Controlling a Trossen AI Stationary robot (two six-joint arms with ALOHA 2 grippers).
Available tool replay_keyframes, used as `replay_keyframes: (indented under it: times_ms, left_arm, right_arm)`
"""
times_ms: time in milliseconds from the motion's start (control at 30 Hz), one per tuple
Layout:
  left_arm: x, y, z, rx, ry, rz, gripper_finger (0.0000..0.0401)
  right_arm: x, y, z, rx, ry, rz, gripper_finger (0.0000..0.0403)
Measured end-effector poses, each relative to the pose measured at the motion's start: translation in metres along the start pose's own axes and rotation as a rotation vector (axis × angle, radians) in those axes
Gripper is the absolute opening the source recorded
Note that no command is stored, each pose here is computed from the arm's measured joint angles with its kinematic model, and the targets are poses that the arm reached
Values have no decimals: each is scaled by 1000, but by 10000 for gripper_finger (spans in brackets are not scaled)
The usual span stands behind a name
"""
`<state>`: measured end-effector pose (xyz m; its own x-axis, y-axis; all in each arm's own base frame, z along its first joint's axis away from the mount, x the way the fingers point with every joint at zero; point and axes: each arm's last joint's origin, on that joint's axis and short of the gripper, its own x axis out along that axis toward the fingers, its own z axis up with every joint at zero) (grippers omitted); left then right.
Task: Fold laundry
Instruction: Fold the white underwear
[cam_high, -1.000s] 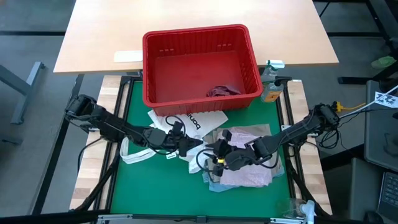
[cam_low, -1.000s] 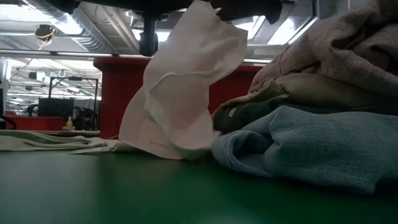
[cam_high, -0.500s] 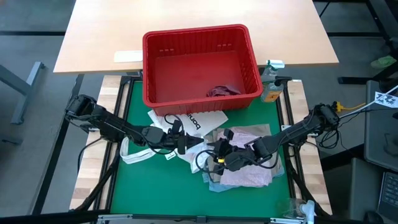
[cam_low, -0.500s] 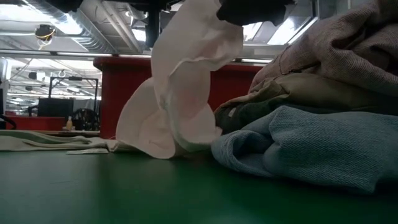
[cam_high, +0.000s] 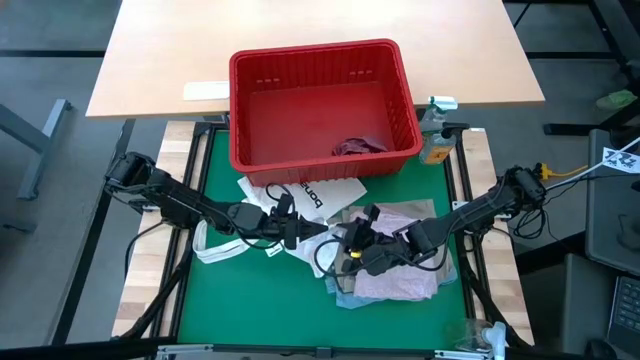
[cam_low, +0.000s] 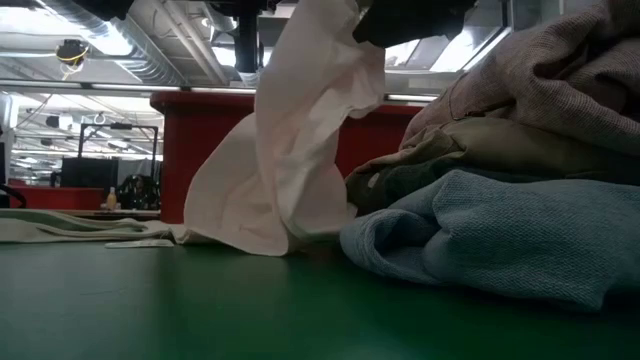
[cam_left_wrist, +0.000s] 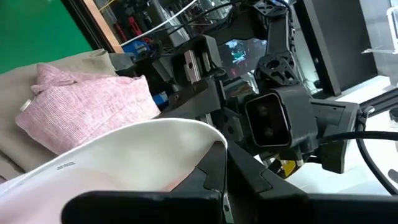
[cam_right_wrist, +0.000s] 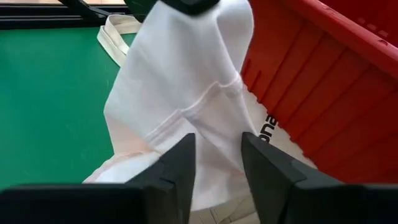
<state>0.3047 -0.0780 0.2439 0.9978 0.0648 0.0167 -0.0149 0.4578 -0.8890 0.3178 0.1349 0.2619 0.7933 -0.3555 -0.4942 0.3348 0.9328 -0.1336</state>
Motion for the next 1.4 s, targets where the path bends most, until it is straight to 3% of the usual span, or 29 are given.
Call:
replay_keyframes:
  times_ms: [233, 300, 467, 600, 967, 1100, 1267, 1400]
  left_arm:
    - [0, 0, 0, 8, 15, -8, 2]
    - [0, 0, -1, 36, 23, -13, 2]
    - [0, -1, -1, 125, 44, -26, 2]
    - [0, -1, -3, 284, 82, -57, 16]
    - [0, 3, -6, 758, 136, -68, 131]
    - [-4, 6, -7, 828, 190, -25, 153]
    - [-17, 13, -4, 891, 335, 103, 156]
    - [-31, 17, -3, 828, 445, 213, 151]
  right_arm:
    - [0, 0, 0, -39, 1, 0, 22]
    - [0, 0, 0, -60, 0, 0, 8]
    - [0, 1, 0, -65, 7, 31, 18]
    - [-1, 3, 0, -64, 23, 78, 5]
    - [-11, 3, 20, -65, 69, 136, 3]
    - [-16, 1, 27, -78, 85, 130, 3]
    - [-19, -1, 28, -98, 110, 121, 2]
    - [-19, -2, 27, -103, 117, 118, 1]
